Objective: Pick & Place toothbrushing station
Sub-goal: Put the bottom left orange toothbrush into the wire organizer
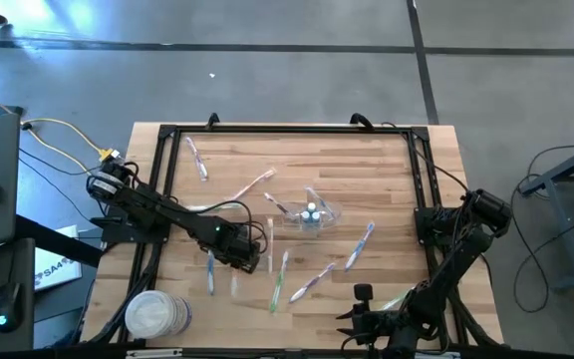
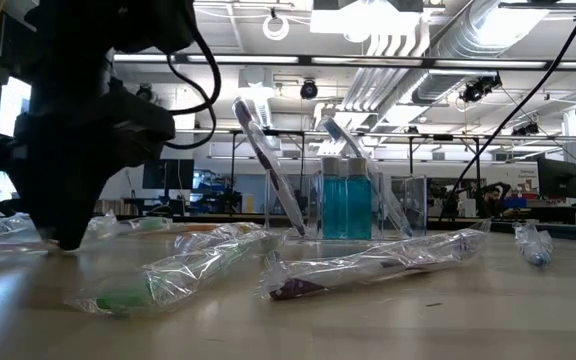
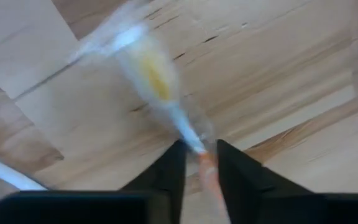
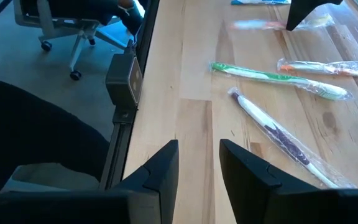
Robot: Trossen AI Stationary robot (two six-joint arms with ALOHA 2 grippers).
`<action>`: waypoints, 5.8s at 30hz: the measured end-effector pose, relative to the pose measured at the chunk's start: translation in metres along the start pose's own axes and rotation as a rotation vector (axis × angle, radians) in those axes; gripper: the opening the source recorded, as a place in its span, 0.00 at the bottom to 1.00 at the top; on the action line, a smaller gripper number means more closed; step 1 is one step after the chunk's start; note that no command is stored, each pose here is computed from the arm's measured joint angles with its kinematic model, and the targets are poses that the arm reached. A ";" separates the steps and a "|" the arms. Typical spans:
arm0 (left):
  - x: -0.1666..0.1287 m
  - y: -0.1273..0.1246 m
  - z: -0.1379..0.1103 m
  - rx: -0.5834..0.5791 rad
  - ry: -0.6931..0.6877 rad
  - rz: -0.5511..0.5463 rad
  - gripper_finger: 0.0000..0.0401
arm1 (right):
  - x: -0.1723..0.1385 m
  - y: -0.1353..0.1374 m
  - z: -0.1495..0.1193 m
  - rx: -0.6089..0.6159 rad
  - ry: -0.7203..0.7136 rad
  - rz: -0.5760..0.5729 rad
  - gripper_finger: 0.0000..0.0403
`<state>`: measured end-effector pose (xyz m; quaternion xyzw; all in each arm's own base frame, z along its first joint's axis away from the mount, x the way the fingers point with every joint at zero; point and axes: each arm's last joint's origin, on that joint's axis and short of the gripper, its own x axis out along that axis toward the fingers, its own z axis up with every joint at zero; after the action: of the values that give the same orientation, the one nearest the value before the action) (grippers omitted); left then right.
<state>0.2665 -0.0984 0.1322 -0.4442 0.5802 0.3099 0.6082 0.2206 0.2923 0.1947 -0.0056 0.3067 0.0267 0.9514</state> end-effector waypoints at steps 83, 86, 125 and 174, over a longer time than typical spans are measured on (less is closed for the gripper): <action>-0.204 -0.098 0.050 0.807 -1.158 0.004 0.00 | -0.012 0.014 -0.017 0.112 -0.026 -0.026 0.27; -0.206 -0.093 0.049 0.809 -1.148 0.035 0.00 | -0.010 0.015 -0.020 0.117 -0.022 -0.028 0.27; -0.135 -0.037 0.061 0.702 -1.469 -0.407 0.00 | 0.006 0.004 -0.011 0.121 -0.050 -0.085 0.27; -0.064 -0.034 0.090 0.802 -1.214 -0.489 0.00 | 0.005 0.008 -0.010 0.112 -0.069 -0.068 0.27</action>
<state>0.3274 -0.0229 0.1948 -0.0569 0.0977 0.1220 0.9861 0.2181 0.2998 0.1836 0.0383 0.2743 -0.0230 0.9606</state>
